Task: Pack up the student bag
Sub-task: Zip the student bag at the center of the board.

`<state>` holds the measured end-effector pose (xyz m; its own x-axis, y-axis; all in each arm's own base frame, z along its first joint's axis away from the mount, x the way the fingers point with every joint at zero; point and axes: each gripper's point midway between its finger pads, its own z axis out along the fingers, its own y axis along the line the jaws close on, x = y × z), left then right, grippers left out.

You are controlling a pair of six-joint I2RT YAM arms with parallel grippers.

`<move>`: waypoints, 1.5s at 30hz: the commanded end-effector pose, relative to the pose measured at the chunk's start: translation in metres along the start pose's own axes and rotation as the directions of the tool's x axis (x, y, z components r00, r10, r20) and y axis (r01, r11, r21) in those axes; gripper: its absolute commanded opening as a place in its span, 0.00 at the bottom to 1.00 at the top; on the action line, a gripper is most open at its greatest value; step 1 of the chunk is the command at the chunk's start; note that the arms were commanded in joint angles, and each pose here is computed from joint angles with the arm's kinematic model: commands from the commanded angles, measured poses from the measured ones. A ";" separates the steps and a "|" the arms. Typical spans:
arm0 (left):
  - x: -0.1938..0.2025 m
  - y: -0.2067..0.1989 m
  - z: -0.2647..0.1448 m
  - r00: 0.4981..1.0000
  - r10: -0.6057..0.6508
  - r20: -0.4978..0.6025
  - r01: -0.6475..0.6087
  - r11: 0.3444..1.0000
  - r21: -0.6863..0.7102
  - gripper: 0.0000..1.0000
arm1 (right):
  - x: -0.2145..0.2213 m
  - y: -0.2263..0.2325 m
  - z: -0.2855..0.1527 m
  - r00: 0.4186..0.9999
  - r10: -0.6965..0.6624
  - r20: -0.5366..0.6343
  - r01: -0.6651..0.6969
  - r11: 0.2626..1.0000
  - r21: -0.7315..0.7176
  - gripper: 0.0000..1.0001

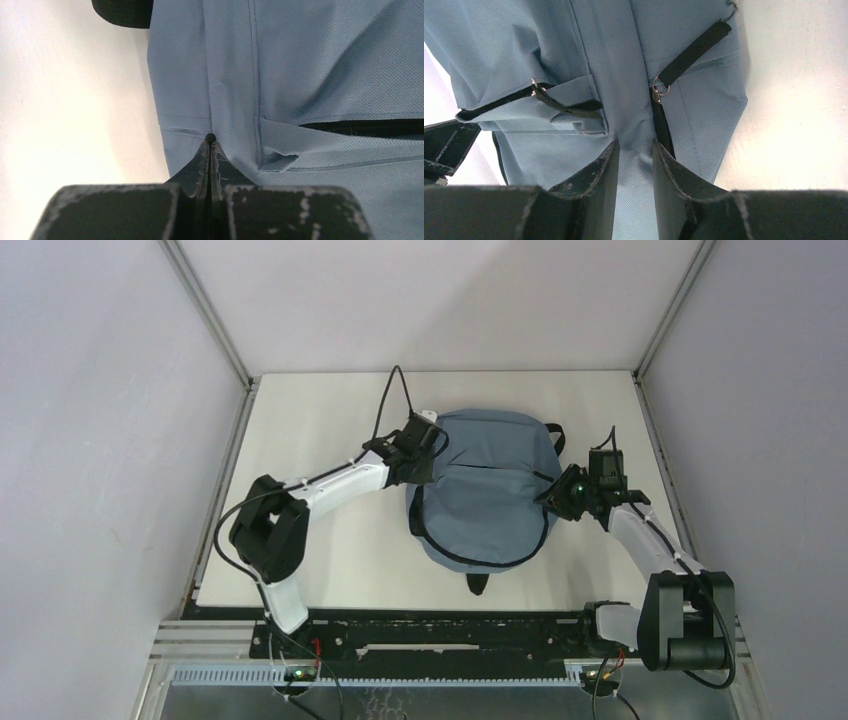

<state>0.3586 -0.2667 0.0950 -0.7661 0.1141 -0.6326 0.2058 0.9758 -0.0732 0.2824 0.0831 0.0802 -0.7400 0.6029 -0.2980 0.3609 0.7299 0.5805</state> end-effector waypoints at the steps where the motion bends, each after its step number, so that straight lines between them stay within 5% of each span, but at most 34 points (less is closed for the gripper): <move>1: -0.031 0.002 -0.029 0.996 0.004 0.092 -0.007 1.000 0.028 0.00 | -0.014 0.017 -0.016 0.996 -0.026 0.081 0.031 0.998 -0.055 0.38; 7: -0.022 -0.022 -0.056 0.994 0.037 0.099 -0.059 0.973 0.224 0.00 | -0.017 0.046 -0.039 0.972 -0.170 0.160 0.181 0.982 -0.057 0.40; 14: 0.016 -0.042 -0.074 0.998 0.059 0.007 -0.057 0.912 0.406 0.00 | 0.029 0.119 -0.029 0.934 -0.343 0.096 0.356 0.914 -0.197 0.42; 20: 0.047 -0.058 -0.086 0.996 0.069 -0.060 -0.025 0.838 0.545 0.00 | 0.044 0.130 0.023 0.958 -0.285 -0.017 0.274 0.937 -0.216 0.41; 33: 0.089 -0.102 -0.137 0.983 0.109 -0.148 0.029 0.703 0.711 0.00 | 0.015 0.156 0.113 0.983 -0.176 -0.049 0.167 0.976 -0.142 0.41; 39: 0.075 -0.116 -0.165 0.991 0.087 -0.104 0.022 0.651 0.758 0.01 | -0.003 0.174 0.103 0.977 -0.210 -0.029 0.200 0.961 -0.191 0.41; 42: 0.059 -0.105 -0.163 0.996 0.076 -0.049 -0.020 0.718 0.696 0.41 | -0.014 0.178 0.078 0.969 -0.246 -0.002 0.240 0.946 -0.216 0.42; 45: 0.045 -0.084 -0.153 0.999 0.041 -0.020 -0.021 0.798 0.603 0.62 | -0.018 0.176 0.048 0.948 -0.317 0.027 0.315 0.926 -0.207 0.43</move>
<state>0.1885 -0.3260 0.1594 -0.8117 0.2287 -0.5375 0.5512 0.6044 -0.5753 0.3951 0.2362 0.1043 -0.8331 0.4066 -0.3749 0.0859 0.7648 0.6385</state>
